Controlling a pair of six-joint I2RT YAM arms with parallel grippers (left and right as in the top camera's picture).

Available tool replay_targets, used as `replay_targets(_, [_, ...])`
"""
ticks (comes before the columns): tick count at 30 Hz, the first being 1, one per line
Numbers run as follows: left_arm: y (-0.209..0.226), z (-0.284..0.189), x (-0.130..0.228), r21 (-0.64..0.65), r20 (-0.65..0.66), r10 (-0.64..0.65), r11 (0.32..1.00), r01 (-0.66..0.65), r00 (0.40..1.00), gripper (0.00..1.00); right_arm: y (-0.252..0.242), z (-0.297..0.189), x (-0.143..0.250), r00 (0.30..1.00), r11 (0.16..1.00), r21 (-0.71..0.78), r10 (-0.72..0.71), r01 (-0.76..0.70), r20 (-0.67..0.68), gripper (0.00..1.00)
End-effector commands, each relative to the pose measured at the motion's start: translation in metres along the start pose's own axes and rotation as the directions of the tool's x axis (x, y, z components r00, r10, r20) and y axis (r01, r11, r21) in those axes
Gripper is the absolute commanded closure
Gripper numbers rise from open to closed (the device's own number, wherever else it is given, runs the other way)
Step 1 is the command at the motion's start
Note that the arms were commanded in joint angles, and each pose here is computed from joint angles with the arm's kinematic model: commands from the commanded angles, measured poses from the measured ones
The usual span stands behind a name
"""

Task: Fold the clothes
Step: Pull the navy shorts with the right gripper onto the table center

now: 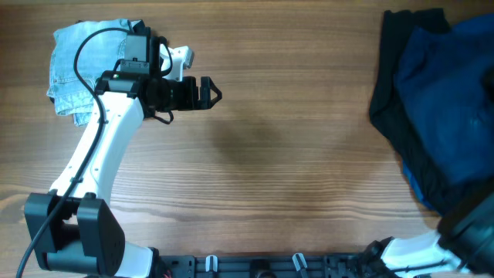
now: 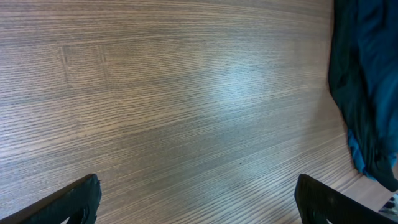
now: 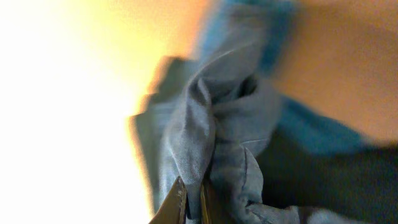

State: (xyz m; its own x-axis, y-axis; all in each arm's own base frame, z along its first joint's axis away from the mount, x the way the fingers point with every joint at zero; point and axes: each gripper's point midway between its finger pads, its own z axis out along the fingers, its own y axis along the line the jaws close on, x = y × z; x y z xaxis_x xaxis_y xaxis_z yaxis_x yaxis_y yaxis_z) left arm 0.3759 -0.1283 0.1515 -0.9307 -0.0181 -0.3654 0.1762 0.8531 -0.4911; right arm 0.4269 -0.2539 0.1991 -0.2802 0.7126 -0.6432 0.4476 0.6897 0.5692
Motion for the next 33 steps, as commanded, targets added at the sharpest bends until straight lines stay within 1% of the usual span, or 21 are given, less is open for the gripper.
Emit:
replay_targets(1, [-0.007, -0.003, -0.006, 0.023, 0.014, 0.031, 0.999, -0.031, 0.999, 0.02, 0.140, -0.030, 0.018, 0.988, 0.951, -0.271, -0.156, 0.151, 0.004, 0.96])
replay_targets(3, [-0.010, -0.010, -0.008, 0.024, 0.033, 0.037, 0.999, -0.037, 0.999, 0.03, 0.206, -0.034, 0.064, 0.969, 0.895, -0.394, -0.245, 0.209, -0.042, 0.96])
replay_targets(4, [-0.012, -0.014, -0.009, 0.025, 0.045, 0.041, 0.999, -0.043, 0.998, 0.03, 0.225, -0.035, 0.081, 0.961, 0.878, -0.425, -0.271, 0.221, -0.061, 0.96])
replay_targets(6, [-0.016, -0.033, -0.015, 0.022, 0.096, 0.054, 0.998, -0.057, 0.994, 0.03, 0.264, -0.036, 0.128, 0.934, 0.841, -0.478, -0.342, 0.253, -0.106, 0.96])
replay_targets(8, [-0.018, -0.051, -0.020, 0.016, 0.148, 0.061, 0.998, -0.064, 0.987, 0.02, 0.289, -0.041, 0.160, 0.908, 0.806, -0.520, -0.400, 0.283, -0.125, 0.96])
replay_targets(11, [-0.011, -0.083, -0.028, -0.006, 0.233, 0.051, 0.999, -0.052, 0.971, 0.01, 0.320, -0.057, 0.204, 0.850, 0.720, -0.600, -0.513, 0.348, -0.123, 0.96])
replay_targets(12, [-0.008, -0.090, -0.029, -0.012, 0.248, 0.045, 0.999, -0.044, 0.968, 0.00, 0.323, -0.060, 0.213, 0.837, 0.709, -0.609, -0.531, 0.355, -0.130, 0.96])
replay_targets(14, [-0.002, -0.097, -0.030, -0.021, 0.264, 0.031, 0.999, -0.026, 0.964, 0.01, 0.326, -0.066, 0.232, 0.786, 0.653, -0.639, -0.607, 0.407, -0.120, 0.96])
replay_targets(17, [-0.001, -0.097, -0.030, -0.023, 0.263, 0.028, 0.999, -0.023, 0.964, 0.00, 0.332, -0.077, 0.252, 0.672, 0.495, -0.698, -0.740, 0.518, -0.025, 0.96])
replay_targets(19, [0.000, -0.097, -0.030, -0.024, 0.265, 0.029, 0.999, -0.024, 0.964, 0.00, 0.336, -0.087, 0.263, 0.587, 0.346, -0.748, -0.807, 0.567, 0.071, 0.96])
replay_targets(21, [0.002, -0.098, -0.031, -0.032, 0.270, 0.029, 0.999, -0.022, 0.962, 0.00, 0.339, -0.093, 0.267, 0.541, 0.255, -0.769, -0.829, 0.586, 0.138, 0.96])
replay_targets(22, [0.002, -0.098, -0.032, -0.032, 0.271, 0.029, 0.999, -0.021, 0.962, 0.00, 0.341, -0.097, 0.270, 0.512, 0.196, -0.777, -0.839, 0.598, 0.183, 0.96])
replay_targets(26, [0.004, -0.099, -0.033, -0.047, 0.279, 0.032, 0.999, -0.020, 0.960, 0.00, 0.350, -0.122, 0.287, 0.375, -0.111, -0.781, -0.830, 0.615, 0.414, 0.96])
replay_targets(27, [0.004, -0.099, -0.033, -0.046, 0.278, 0.033, 0.999, -0.020, 0.960, 0.00, 0.350, -0.127, 0.293, 0.337, -0.174, -0.768, -0.823, 0.616, 0.457, 0.96])
replay_targets(28, [0.005, -0.099, -0.034, -0.048, 0.279, 0.032, 0.999, -0.019, 0.960, 0.00, 0.347, -0.129, 0.297, 0.312, -0.204, -0.762, -0.824, 0.615, 0.473, 0.96])
replay_targets(29, [0.006, -0.099, -0.034, -0.054, 0.279, 0.032, 0.998, -0.017, 0.960, 0.00, 0.343, -0.130, 0.301, 0.295, -0.219, -0.763, -0.830, 0.608, 0.473, 0.80])
replay_targets(30, [0.007, -0.099, -0.034, -0.059, 0.280, 0.032, 0.998, -0.016, 0.960, 0.00, 0.340, -0.129, 0.303, 0.294, -0.208, -0.772, -0.841, 0.601, 0.455, 0.64])
replay_targets(31, [0.009, -0.100, -0.034, -0.072, 0.283, 0.032, 0.997, -0.012, 0.959, 0.00, 0.334, -0.130, 0.307, 0.293, -0.191, -0.790, -0.858, 0.582, 0.423, 0.55])
replay_targets(32, [0.011, -0.100, -0.034, -0.081, 0.284, 0.032, 0.997, -0.009, 0.958, 0.00, 0.329, -0.131, 0.311, 0.293, -0.177, -0.805, -0.870, 0.566, 0.398, 0.50])
replay_targets(33, [0.012, -0.100, -0.035, -0.087, 0.285, 0.032, 0.996, -0.008, 0.958, 0.00, 0.323, -0.132, 0.315, 0.292, -0.159, -0.824, -0.885, 0.544, 0.363, 0.49])
